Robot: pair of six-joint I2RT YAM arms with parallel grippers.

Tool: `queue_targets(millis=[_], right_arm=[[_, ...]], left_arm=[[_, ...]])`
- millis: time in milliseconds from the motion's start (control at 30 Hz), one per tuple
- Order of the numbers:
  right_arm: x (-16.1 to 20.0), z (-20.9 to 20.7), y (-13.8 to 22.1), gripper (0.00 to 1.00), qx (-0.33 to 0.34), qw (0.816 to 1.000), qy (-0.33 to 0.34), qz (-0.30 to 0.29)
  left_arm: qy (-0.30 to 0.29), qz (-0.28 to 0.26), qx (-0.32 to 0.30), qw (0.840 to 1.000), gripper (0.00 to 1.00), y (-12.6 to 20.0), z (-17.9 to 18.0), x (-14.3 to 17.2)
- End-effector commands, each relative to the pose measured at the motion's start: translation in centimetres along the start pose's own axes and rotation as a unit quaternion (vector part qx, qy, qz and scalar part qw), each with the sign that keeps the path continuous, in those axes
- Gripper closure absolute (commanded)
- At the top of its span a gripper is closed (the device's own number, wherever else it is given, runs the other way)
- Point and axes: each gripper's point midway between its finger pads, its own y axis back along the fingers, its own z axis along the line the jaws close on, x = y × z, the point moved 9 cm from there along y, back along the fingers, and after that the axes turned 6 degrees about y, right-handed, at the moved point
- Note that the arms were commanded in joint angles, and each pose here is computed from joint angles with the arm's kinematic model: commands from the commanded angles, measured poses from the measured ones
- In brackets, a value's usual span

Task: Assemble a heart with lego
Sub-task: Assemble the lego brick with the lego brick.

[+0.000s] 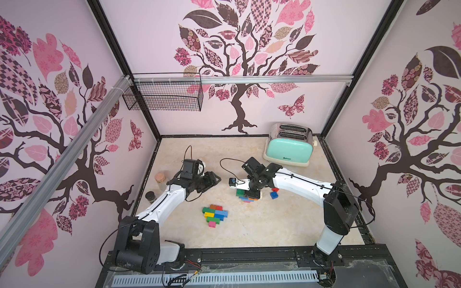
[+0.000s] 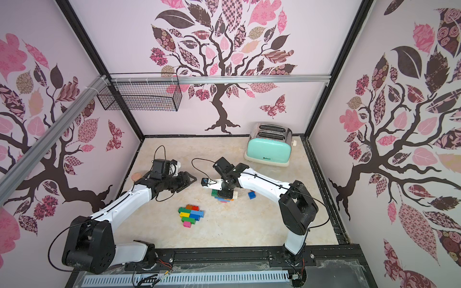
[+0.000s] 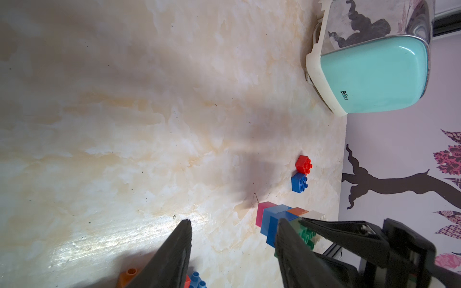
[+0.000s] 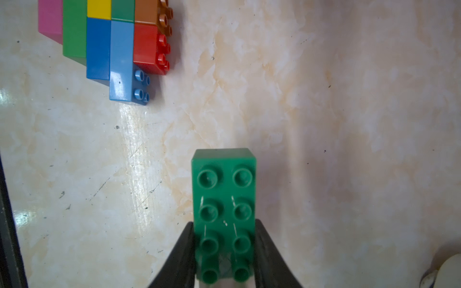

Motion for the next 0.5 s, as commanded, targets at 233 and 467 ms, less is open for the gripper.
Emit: queue_targets(millis=[233, 467], right_arm=[[0.5, 1.2, -2.1, 0.67, 0.005, 0.999, -0.007, 0.036], [0.3, 1.9, -2.2, 0.61, -0.024, 1.000, -0.006, 0.019]], left_arm=[[0.005, -0.016, 0.009, 1.000, 0.43, 1.1, 0.3, -0.6], [0.014, -0.017, 0.020, 1.000, 0.42, 1.6, 0.6, -0.9]])
